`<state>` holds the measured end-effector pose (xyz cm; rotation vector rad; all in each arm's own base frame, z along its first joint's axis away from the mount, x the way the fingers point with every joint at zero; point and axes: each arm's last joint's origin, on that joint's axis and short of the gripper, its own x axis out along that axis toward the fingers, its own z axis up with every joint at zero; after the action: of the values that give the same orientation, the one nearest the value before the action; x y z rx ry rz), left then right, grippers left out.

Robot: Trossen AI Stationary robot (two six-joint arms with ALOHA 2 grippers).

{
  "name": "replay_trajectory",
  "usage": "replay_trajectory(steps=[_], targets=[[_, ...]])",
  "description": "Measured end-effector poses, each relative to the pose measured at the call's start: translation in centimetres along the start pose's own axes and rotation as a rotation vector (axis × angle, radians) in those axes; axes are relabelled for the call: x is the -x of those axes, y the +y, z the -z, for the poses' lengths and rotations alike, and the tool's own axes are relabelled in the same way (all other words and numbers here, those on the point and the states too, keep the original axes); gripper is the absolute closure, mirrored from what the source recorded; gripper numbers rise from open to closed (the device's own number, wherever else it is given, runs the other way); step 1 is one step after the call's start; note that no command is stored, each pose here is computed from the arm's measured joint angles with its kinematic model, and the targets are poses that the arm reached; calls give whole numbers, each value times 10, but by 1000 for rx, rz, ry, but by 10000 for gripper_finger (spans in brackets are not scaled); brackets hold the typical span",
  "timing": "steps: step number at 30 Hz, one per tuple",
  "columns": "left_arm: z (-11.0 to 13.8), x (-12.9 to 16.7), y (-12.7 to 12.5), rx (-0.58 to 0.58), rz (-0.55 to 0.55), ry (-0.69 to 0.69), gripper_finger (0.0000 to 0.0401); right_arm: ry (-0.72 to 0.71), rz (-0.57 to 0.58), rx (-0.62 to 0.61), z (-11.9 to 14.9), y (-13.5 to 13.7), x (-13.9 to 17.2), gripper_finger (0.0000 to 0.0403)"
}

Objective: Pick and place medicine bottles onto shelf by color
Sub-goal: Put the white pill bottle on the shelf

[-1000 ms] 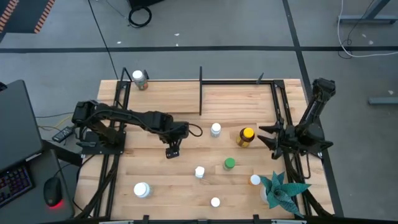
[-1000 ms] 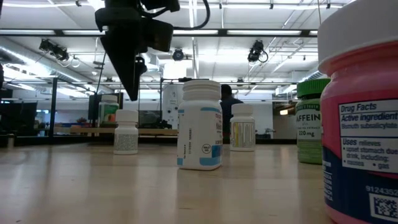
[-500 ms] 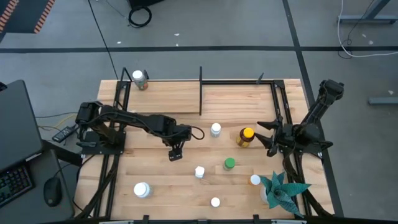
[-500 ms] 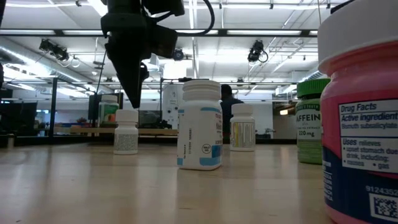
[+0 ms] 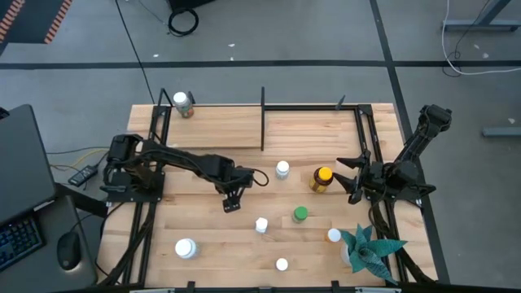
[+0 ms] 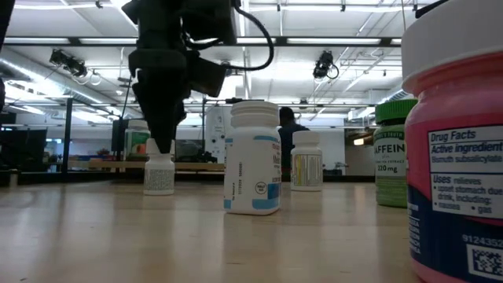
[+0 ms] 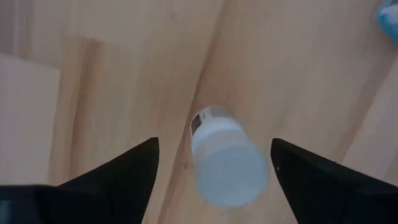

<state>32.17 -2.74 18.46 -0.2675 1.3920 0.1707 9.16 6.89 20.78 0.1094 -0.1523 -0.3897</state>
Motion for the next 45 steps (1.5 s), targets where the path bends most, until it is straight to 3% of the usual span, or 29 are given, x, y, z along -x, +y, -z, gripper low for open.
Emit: replay_trajectory(steps=[10, 20, 32, 40, 45], targets=[[0, -5, 0, 7, -9, 22, 127, 2, 2, 3, 0, 0, 0, 121], [7, -4, 3, -26, -34, 91, 254, 10, 32, 4, 1, -1, 0, 123], [19, 14, 17, -7, -70, 179, 254, 15, 37, 15, 1, -1, 0, 126], [30, 48, 41, 70, -176, 154, 250, 28, 53, 45, 4, -1, 0, 127], [40, 76, 56, 120, -172, 95, 252, 19, 17, 30, 4, 0, 0, 128]])
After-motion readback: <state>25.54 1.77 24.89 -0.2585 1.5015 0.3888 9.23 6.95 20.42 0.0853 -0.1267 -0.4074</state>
